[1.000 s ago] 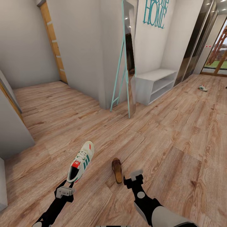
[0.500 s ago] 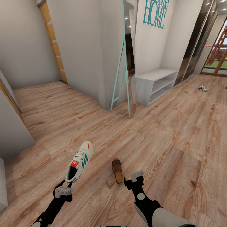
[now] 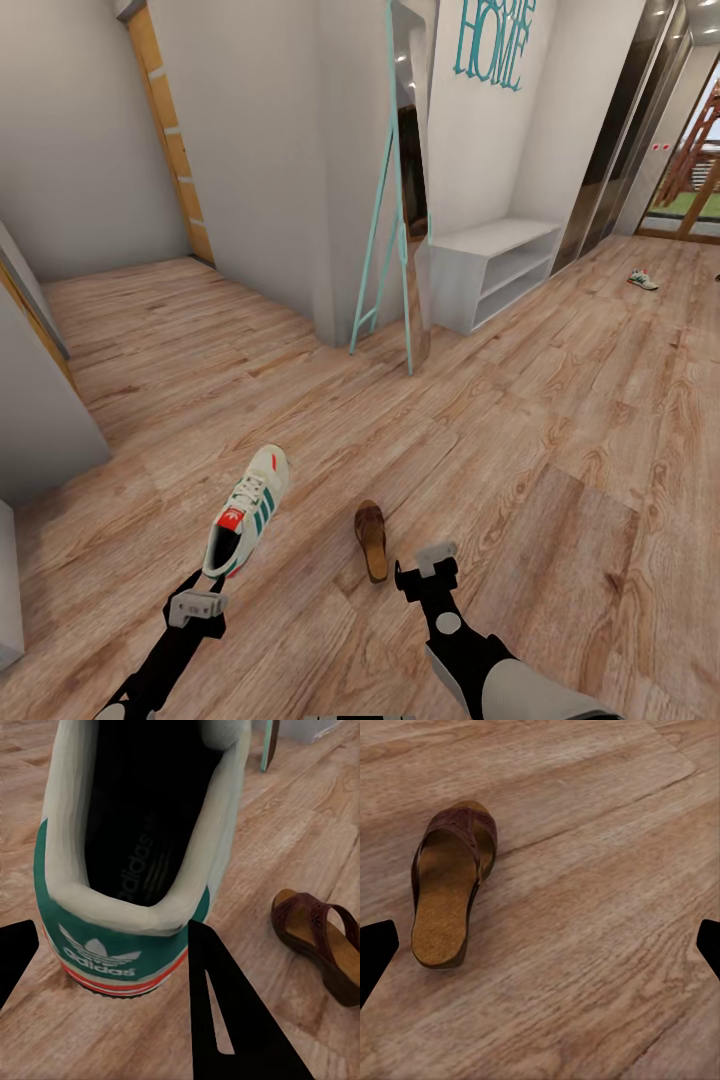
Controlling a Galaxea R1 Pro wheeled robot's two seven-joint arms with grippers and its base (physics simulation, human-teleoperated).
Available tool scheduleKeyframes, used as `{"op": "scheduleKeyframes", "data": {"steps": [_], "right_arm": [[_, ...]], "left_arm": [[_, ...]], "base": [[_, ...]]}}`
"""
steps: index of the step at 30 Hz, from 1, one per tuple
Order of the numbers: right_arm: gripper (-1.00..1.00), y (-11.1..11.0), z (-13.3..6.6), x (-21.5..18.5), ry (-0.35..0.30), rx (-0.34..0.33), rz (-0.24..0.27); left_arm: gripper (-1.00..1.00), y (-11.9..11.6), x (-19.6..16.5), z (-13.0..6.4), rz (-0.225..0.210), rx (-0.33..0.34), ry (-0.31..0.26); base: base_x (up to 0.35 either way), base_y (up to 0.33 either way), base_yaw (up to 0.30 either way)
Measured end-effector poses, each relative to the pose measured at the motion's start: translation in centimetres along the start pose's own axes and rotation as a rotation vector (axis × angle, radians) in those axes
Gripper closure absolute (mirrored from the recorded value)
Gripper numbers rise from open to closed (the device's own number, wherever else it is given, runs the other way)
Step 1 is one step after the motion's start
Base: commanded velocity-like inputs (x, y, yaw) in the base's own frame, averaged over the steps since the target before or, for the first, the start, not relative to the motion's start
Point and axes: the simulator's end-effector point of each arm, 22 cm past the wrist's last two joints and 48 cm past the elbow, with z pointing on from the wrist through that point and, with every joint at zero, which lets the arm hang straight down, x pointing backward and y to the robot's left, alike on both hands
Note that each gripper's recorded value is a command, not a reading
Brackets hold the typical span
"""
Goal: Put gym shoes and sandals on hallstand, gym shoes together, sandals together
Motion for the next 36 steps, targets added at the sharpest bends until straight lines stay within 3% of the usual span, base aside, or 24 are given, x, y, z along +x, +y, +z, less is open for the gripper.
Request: {"op": "scheduleKeyframes", "data": {"steps": [11, 36], "right_arm": [[-1.0, -0.1, -0.3, 0.9, 0.013, 0.011, 0.003], [-1.0, -0.5, -0.4, 1.4, 0.02, 0.033, 0.004]], "left_arm": [[1.0, 0.3, -0.1, 0.0, 0.0, -0.007, -0.002], [1.0, 0.3, 0.1, 0.0, -0.005, -0.011, 0.0]], "base": [[0.0, 0.112, 0.0], [0.0, 0.01, 0.0]]}}
